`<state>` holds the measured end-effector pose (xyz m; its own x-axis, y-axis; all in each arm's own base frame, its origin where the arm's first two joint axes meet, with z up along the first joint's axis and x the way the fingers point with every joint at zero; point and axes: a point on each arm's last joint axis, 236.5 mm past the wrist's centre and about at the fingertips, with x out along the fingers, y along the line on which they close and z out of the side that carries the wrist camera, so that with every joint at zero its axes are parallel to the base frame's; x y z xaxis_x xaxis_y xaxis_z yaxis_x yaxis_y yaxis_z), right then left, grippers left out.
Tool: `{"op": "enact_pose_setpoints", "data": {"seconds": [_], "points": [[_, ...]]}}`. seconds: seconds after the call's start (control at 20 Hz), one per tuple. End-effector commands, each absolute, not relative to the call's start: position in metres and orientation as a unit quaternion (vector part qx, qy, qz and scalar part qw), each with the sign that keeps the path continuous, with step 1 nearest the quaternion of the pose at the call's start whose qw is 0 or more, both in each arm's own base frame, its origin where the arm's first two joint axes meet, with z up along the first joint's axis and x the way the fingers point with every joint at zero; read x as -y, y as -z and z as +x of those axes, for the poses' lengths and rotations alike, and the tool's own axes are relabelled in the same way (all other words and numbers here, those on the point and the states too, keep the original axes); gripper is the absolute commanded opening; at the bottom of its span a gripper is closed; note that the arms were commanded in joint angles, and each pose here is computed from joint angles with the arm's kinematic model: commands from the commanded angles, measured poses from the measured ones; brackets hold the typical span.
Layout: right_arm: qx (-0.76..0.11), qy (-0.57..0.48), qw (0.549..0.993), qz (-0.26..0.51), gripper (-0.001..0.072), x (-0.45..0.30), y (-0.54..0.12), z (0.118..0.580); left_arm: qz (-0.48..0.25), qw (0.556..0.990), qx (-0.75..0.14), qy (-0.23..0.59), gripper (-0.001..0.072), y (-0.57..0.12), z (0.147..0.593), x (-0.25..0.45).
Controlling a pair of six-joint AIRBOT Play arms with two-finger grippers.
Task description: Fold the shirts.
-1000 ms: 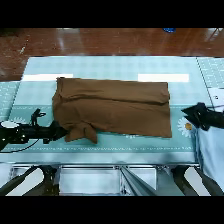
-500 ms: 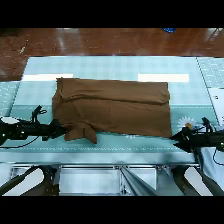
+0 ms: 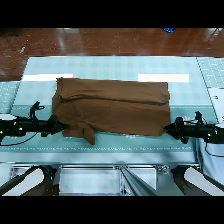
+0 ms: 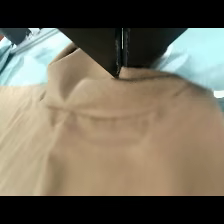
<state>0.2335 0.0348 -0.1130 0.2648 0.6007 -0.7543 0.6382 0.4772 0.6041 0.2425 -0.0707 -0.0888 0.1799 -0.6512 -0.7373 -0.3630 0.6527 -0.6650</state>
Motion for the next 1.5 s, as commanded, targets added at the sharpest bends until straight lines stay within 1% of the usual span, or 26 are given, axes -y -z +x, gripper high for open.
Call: {"op": "enact_pose_setpoints", "data": {"seconds": [0.0, 0.15, 0.25, 0.3, 0.45, 0.55, 0.7, 0.8, 0.9, 1.05, 1.1, 1.15, 1.2, 1.25, 1.35, 1.45], "points": [[-0.604, -0.048, 0.634, 0.48, 0.0022, -0.05, 0.098, 0.265, -0.384, 0.685, -0.607, 0.123, 0.002, 0.066, 0.271, 0.06], [-0.6, -0.098, 0.665, 0.433, 0.0022, -0.04, 0.053, 0.289, -0.37, 0.711, -0.581, 0.141, 0.002, 0.026, 0.301, 0.049], [-0.579, -0.092, 0.692, 0.421, 0.0022, -0.025, 0.031, 0.315, -0.351, 0.742, -0.553, 0.142, 0.002, 0.005, 0.329, 0.04], [-0.565, -0.087, 0.706, 0.418, 0.0022, -0.017, 0.022, 0.33, -0.35, 0.75, -0.545, 0.136, 0.0019, 0.0, 0.343, 0.038], [-0.549, -0.089, 0.717, 0.421, 0.0022, -0.003, 0.012, 0.363, -0.337, 0.753, -0.545, 0.15, 0.002, -0.003, 0.387, 0.046], [-0.545, -0.091, 0.728, 0.405, 0.0022, 0.001, 0.02, 0.385, -0.325, 0.752, -0.548, 0.166, 0.002, 0.0, 0.422, 0.055], [-0.552, -0.1, 0.728, 0.395, 0.0022, -0.008, 0.037, 0.422, -0.343, 0.742, -0.553, 0.162, 0.002, 0.006, 0.474, 0.06], [-0.548, -0.09, 0.726, 0.404, 0.0022, -0.005, 0.045, 0.448, -0.354, 0.721, -0.571, 0.169, 0.002, 0.015, 0.495, 0.064], [-0.54, -0.088, 0.726, 0.418, 0.0022, 0.0, 0.048, 0.47, -0.36, 0.699, -0.592, 0.176, 0.0019, 0.028, 0.505, 0.067], [-0.535, -0.093, 0.72, 0.432, 0.0022, 0.0, 0.057, 0.489, -0.368, 0.667, -0.622, 0.18, 0.0019, 0.054, 0.504, 0.07], [-0.534, -0.092, 0.719, 0.435, 0.0038, -0.002, 0.062, 0.493, -0.37, 0.66, -0.629, 0.179, 0.0019, 0.062, 0.503, 0.071], [-0.532, -0.088, 0.721, 0.436, 0.0191, -0.002, 0.066, 0.496, -0.373, 0.654, -0.634, 0.177, 0.0052, 0.07, 0.501, 0.071], [-0.529, -0.086, 0.725, 0.432, 0.0426, -0.002, 0.068, 0.499, -0.375, 0.65, -0.637, 0.176, 0.0304, 0.075, 0.5, 0.072], [-0.525, -0.089, 0.732, 0.425, 0.0412, -0.001, 0.066, 0.5, -0.374, 0.646, -0.641, 0.179, 0.0501, 0.074, 0.497, 0.07], [-0.514, -0.089, 0.745, 0.417, 0.0412, 0.014, 0.052, 0.498, -0.367, 0.646, -0.643, 0.187, 0.0508, 0.06, 0.494, 0.052], [-0.492, -0.075, 0.756, 0.426, 0.0411, 0.045, 0.025, 0.492, -0.354, 0.666, -0.632, 0.18, 0.0507, 0.032, 0.495, 0.016]]}}
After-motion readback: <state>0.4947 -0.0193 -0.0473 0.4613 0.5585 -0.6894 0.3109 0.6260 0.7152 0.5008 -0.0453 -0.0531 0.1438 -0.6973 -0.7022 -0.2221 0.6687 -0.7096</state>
